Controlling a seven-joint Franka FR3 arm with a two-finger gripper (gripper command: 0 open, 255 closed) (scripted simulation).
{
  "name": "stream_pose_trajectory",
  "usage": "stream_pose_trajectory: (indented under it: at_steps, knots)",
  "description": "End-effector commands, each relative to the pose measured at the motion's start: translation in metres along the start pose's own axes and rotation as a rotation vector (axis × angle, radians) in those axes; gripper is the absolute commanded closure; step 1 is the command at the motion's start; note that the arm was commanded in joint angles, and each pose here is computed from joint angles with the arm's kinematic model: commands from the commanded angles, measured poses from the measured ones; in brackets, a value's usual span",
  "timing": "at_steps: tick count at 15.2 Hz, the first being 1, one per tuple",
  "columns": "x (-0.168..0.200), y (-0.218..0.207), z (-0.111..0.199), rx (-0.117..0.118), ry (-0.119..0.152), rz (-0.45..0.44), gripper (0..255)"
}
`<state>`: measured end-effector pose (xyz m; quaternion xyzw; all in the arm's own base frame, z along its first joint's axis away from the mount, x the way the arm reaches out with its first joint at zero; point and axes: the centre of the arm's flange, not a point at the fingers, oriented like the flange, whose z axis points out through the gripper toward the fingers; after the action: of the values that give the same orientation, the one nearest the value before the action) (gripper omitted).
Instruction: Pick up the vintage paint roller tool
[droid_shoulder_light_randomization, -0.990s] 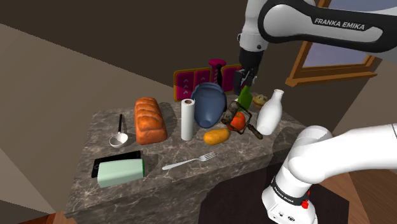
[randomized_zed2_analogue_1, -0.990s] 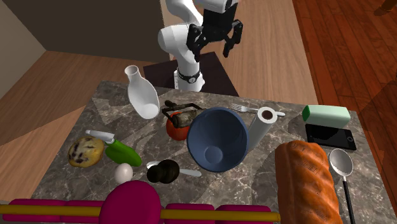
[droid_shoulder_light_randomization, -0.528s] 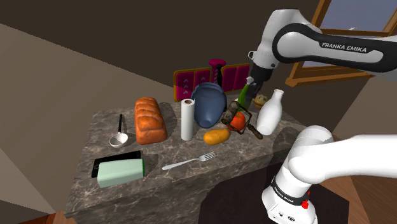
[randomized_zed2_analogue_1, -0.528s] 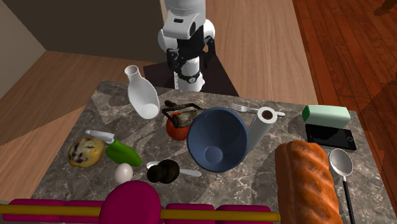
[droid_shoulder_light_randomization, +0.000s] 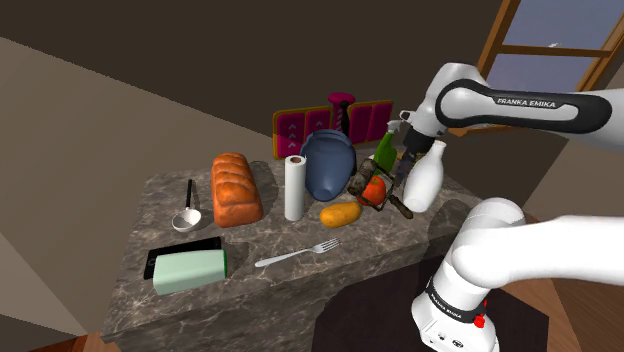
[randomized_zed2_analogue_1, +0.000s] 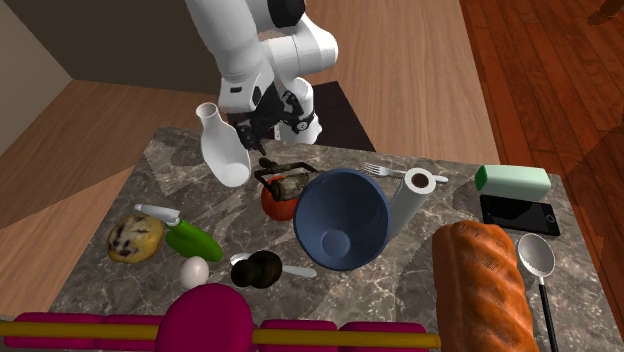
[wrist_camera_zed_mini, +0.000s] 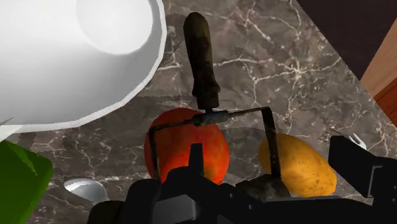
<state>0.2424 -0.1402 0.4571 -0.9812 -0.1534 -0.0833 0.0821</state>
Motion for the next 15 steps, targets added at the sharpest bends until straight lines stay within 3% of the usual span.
stream_pose_trajectory:
  at_steps: [1,4,13,14,15]
  knots:
    - [-0.015,0.019,0.022,0.038,0.024,-0.041,0]
    - [-0.03,0.047,0.054,0.093,0.056,-0.093,0]
    - [-0.038,0.053,0.093,0.093,0.056,-0.093,0]
    - [-0.037,0.054,0.093,0.093,0.056,-0.093,255]
    - [-0.037,0.054,0.093,0.093,0.056,-0.093,255]
